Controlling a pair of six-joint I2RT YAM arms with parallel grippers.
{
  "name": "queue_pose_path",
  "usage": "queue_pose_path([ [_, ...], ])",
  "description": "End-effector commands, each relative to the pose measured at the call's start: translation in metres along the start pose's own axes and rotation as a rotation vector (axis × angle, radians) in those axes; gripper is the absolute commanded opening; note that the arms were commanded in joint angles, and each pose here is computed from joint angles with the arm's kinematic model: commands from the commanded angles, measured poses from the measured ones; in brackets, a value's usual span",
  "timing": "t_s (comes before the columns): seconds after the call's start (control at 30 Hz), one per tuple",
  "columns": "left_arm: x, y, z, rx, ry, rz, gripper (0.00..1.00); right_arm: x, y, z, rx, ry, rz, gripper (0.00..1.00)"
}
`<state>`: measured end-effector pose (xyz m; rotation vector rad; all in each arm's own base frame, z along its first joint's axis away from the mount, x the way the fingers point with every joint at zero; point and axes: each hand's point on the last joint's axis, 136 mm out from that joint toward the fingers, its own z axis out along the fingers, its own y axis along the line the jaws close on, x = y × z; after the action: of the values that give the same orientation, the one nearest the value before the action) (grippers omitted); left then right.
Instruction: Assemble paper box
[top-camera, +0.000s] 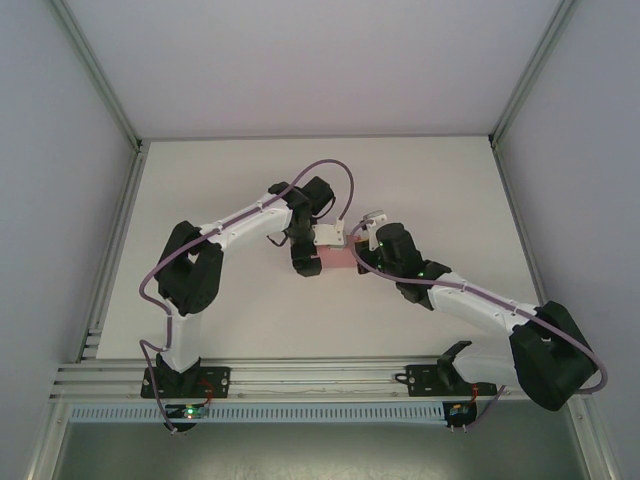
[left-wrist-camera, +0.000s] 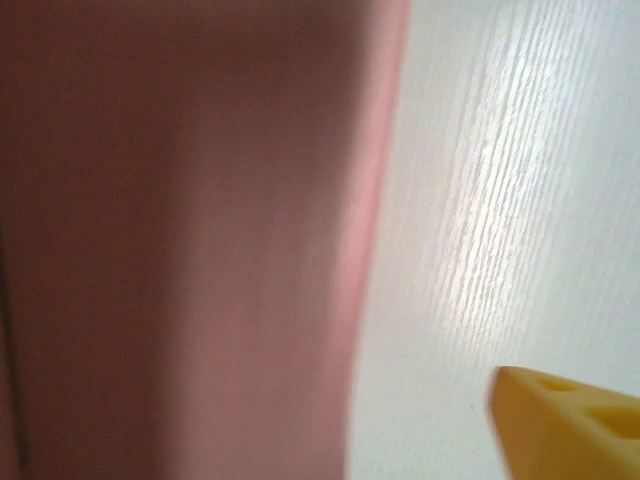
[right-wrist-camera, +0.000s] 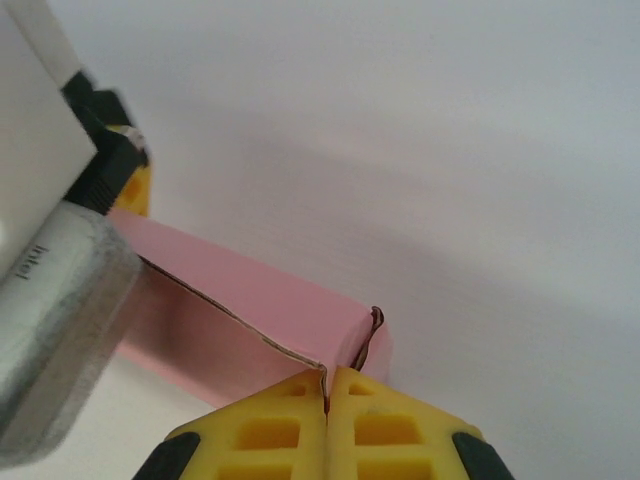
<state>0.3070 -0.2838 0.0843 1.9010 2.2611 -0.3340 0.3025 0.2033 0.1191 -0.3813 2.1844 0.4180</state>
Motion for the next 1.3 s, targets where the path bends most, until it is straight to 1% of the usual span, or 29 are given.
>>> queue_pose_path([
  [0.0, -0.019, 0.003, 0.000, -0.004, -0.051, -0.016, 1.00, 0.053, -0.001, 0.007, 0.024, 0.199, 0.007, 0.00],
  [0.13, -0.023, 0.012, -0.008, -0.054, -0.051, -0.038, 1.00, 0.050, -0.001, 0.008, 0.054, 0.208, 0.017, 0.00],
  [0.3, -0.026, 0.020, -0.020, -0.104, -0.060, -0.054, 1.00, 0.038, -0.003, 0.002, 0.097, 0.189, 0.025, 0.00],
  [0.5, -0.031, 0.010, -0.037, -0.107, -0.126, -0.060, 1.00, 0.031, -0.003, -0.002, 0.112, 0.175, 0.060, 0.00],
  [0.63, -0.025, 0.016, -0.051, -0.195, -0.163, -0.091, 1.00, 0.029, -0.004, -0.003, 0.124, 0.168, 0.073, 0.00],
  [0.87, -0.013, 0.018, -0.079, -0.287, -0.231, -0.191, 1.00, 0.024, 0.000, 0.000, 0.117, 0.175, 0.089, 0.00],
  [0.97, -0.007, 0.021, -0.090, -0.342, -0.255, -0.279, 1.00, 0.019, 0.003, 0.001, 0.120, 0.171, 0.109, 0.00],
  [1.07, 0.008, 0.028, -0.100, -0.434, -0.271, -0.432, 1.00, 0.016, 0.007, 0.003, 0.116, 0.172, 0.122, 0.00],
  [1.17, 0.032, 0.032, -0.112, -0.543, -0.280, -0.607, 1.00, 0.018, 0.009, 0.006, 0.118, 0.193, 0.127, 0.00],
  [1.27, 0.050, 0.030, -0.124, -0.611, -0.327, -0.735, 0.93, 0.019, 0.009, 0.007, 0.128, 0.213, 0.131, 0.00],
])
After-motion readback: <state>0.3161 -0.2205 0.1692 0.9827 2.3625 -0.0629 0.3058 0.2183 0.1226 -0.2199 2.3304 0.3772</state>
